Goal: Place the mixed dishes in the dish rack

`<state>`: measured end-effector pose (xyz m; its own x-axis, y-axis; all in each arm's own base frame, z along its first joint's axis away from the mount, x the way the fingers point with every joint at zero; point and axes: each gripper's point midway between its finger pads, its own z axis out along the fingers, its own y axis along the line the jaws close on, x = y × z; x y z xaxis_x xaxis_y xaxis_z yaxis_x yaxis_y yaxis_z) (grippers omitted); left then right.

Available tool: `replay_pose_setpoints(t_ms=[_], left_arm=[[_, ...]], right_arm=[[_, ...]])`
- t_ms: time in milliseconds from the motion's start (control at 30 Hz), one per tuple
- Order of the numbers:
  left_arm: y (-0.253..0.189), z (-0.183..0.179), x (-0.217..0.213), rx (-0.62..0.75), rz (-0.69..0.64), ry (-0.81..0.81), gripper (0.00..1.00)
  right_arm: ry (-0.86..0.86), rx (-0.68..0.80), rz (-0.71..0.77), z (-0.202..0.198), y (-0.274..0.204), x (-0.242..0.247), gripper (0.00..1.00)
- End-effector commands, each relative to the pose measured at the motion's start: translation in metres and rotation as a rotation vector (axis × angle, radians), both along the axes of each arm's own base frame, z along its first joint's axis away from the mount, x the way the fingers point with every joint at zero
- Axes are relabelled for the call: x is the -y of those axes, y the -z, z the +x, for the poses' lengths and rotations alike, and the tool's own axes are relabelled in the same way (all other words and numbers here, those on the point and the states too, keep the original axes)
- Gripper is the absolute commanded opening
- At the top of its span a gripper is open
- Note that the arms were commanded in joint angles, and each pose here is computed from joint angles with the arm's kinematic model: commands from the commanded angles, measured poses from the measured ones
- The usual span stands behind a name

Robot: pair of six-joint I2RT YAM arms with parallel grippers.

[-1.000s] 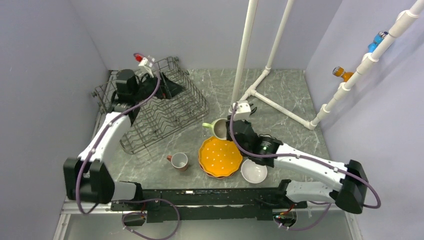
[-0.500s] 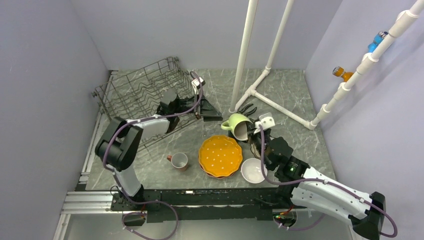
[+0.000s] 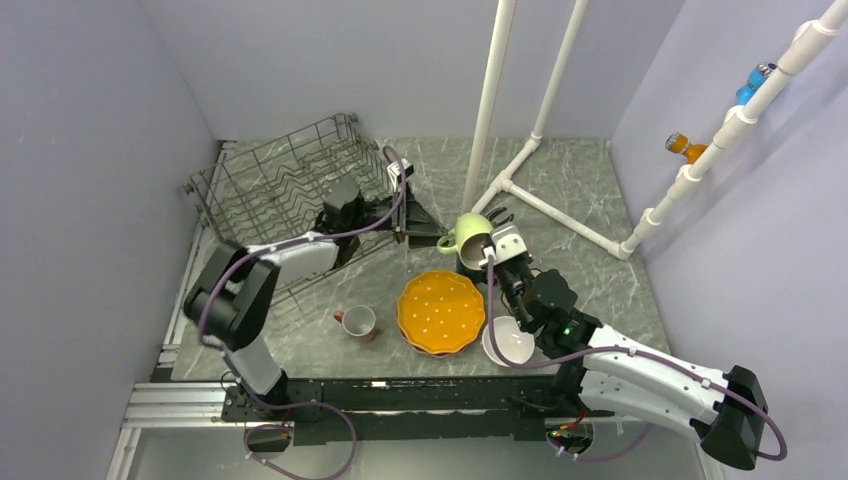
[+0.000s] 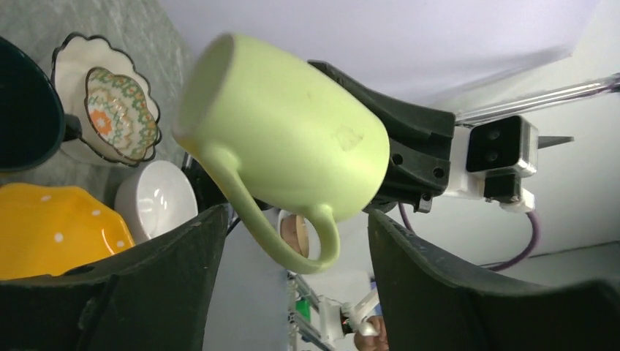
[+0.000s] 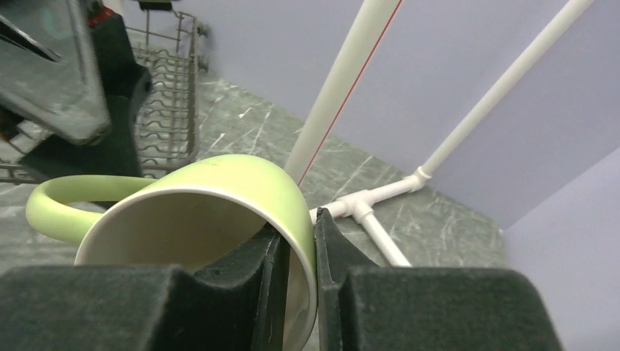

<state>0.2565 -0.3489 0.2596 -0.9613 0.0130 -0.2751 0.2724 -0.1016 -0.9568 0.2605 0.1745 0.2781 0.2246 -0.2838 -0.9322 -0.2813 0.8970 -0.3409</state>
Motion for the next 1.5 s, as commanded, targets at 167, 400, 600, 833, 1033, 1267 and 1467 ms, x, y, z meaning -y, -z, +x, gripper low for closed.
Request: replay_pose_setpoints(t_ms=[167,400,600,833,1033,1267,1467], left_arm=[[-0.015,-0.020,0.001,0.118,0.088,0.019,0.76],[-0.028,-0.032,0.002,0.074,-0.019,0.095,0.54],[-0.030,-0.033,0.001,0.125,0.020,0.098,0.35],[-0.028,-0.034,-0.002,0.102,0.106,0.028,0.00],[-0.026,-0.036,-0.021,0.138,0.179,-0.193,0.00],[-0.032,-0.041,-0.040,0.157,0.175,-0.387,0.00],[-0.053,-0.053,-0.037,0.146,0.094,-0.408,0.00]], right_arm=[[-0.027,0.243,0.182,-0.004,-0.091,-0.001,0.00],[-0.135,0.306,0.195,-0.007,-0.092,-0.028,0.00],[-0.161,0.332,0.168,-0.008,-0.076,-0.034,0.00],[-0.226,0.337,0.173,-0.016,-0.067,-0.040,0.00],[-0.281,0.312,0.209,-0.024,-0.056,-0.043,0.15],[-0.375,0.297,0.293,-0.034,-0.057,-0.054,0.44],[-0.389,0.308,0.310,-0.033,-0.061,-0.060,0.65]])
